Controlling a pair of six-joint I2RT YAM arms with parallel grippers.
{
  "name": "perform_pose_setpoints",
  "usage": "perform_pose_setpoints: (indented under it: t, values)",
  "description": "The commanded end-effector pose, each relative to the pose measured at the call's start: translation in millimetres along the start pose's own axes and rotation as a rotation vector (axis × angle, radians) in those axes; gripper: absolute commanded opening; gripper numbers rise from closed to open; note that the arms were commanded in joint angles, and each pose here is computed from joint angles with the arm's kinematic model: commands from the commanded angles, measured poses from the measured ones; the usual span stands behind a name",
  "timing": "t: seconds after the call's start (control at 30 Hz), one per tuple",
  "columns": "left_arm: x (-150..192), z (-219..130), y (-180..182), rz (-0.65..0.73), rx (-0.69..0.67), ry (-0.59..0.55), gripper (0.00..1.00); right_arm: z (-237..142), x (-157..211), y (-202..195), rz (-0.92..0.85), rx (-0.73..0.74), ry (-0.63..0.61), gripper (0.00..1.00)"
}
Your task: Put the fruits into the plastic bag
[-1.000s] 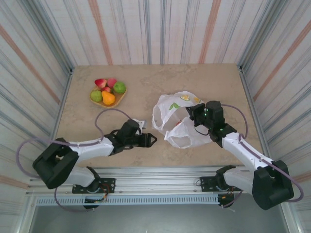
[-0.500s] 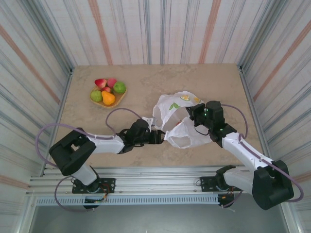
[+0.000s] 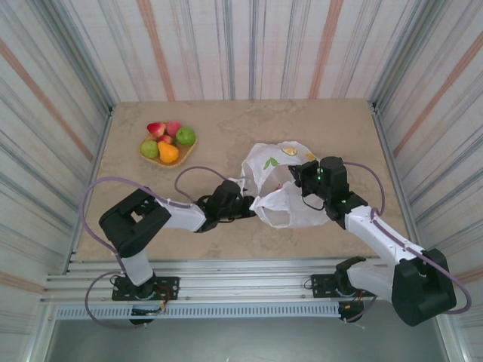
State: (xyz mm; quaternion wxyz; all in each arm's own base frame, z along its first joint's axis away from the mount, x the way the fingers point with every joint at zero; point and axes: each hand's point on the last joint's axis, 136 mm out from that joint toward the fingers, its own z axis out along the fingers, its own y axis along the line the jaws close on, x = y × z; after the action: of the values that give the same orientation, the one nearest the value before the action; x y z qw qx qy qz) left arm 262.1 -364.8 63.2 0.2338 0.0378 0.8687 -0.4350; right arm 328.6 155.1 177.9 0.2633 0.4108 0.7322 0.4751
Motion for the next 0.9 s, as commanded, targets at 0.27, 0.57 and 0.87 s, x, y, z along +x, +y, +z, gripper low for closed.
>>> perform_pose_setpoints:
  t: [0.27, 0.57, 0.87]
  values:
    - [-34, -51, -73, 0.127, 0.13, -0.068, 0.0, -35, -19, 21, -0.457, 0.139, -0.015, 0.0]
    - [-40, -81, -101, 0.175, 0.168, -0.069, 0.0, -57, -31, 49, -0.679, 0.19, -0.023, 0.0]
    - [-39, -93, -96, 0.208, 0.144, -0.091, 0.0, -46, -39, 48, -0.761, 0.232, 0.018, 0.0]
